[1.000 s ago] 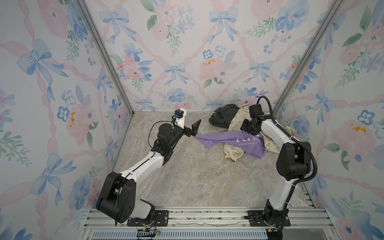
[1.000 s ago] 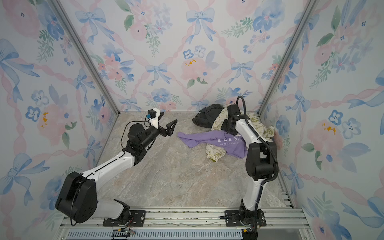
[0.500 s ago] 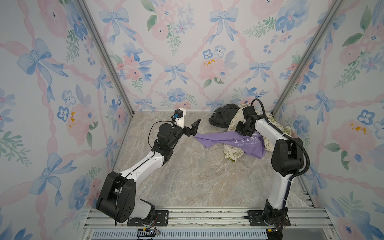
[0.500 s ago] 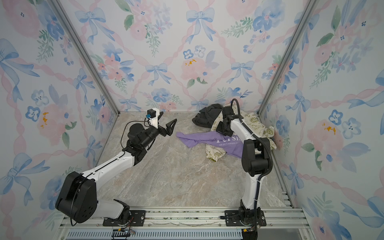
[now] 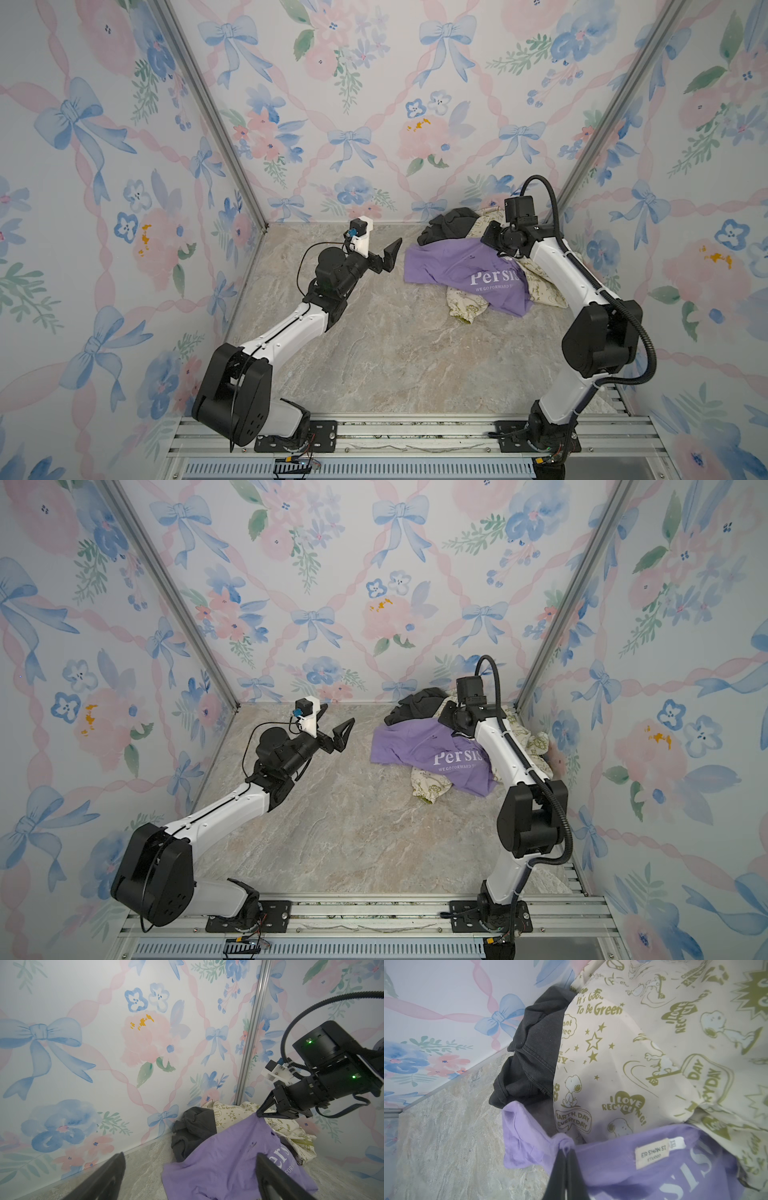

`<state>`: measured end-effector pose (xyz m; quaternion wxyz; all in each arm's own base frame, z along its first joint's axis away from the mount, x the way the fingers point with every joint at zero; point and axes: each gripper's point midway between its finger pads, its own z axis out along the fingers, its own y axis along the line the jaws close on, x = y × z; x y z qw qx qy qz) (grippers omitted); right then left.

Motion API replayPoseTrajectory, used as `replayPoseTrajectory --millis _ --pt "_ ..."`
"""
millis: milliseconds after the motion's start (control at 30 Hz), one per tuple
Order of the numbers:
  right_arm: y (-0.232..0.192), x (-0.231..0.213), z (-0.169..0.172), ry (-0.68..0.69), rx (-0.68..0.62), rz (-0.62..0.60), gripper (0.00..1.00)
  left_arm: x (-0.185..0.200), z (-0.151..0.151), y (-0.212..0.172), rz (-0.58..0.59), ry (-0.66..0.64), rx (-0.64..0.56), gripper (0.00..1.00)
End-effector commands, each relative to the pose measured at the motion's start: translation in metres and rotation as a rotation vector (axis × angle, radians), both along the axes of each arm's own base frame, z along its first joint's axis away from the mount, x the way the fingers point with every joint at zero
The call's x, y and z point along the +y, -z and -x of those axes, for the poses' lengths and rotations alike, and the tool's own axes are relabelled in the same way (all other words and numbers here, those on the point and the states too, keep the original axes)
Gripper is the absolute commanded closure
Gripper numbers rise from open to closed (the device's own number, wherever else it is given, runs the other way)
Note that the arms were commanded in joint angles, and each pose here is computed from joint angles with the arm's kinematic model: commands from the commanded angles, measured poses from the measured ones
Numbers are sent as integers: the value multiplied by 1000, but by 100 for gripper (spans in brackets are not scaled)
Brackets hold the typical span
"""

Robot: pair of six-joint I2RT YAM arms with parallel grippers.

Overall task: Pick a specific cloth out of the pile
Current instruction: 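Lift the T-shirt with the right gripper while the left gripper reaches toward it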

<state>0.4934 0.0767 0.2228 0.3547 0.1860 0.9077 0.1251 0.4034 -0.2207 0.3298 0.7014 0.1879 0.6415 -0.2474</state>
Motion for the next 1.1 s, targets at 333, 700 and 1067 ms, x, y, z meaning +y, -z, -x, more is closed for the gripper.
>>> replayPoseTrajectory --millis 333,700,1067 --pt "-141 8 6 -52 -450 -10 100 -10 12 -18 26 51 -45 2" --pt "-241 31 28 -162 -750 23 100 -42 17 -23 25 151 -51 7" --pt "-311 57 50 -283 -922 -10 100 -62 16 -37 36 210 -72 10"
